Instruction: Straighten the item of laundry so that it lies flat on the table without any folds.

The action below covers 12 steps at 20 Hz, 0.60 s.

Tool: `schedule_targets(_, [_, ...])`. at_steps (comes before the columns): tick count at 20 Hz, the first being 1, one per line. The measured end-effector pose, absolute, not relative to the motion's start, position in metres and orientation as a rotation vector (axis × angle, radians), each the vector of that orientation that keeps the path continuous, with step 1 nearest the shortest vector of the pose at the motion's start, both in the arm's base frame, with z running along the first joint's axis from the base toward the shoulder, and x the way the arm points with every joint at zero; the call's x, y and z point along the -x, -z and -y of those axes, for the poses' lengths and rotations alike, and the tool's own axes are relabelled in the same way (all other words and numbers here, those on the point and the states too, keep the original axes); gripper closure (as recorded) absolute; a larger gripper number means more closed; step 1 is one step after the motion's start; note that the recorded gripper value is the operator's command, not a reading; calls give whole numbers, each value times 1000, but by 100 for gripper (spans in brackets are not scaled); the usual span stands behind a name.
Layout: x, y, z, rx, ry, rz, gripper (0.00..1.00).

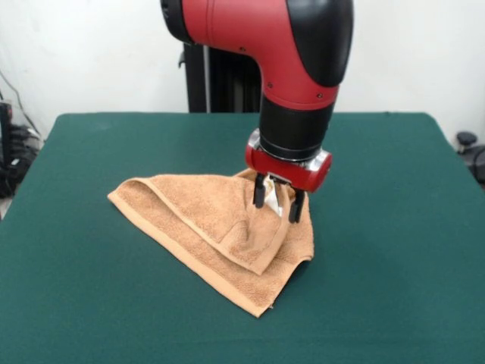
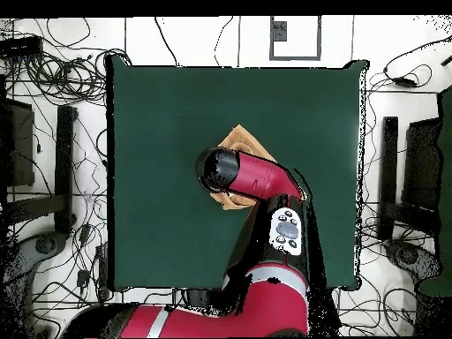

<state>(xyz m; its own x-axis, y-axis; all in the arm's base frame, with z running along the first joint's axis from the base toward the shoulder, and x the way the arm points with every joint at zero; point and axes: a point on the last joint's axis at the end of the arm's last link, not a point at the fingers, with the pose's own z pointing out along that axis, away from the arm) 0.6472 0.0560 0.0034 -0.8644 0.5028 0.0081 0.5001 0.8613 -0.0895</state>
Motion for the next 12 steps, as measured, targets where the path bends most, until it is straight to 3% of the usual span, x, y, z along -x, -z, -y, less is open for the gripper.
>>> schedule_targets(12, [-655, 7, -48, 819, -153, 3004, 0])
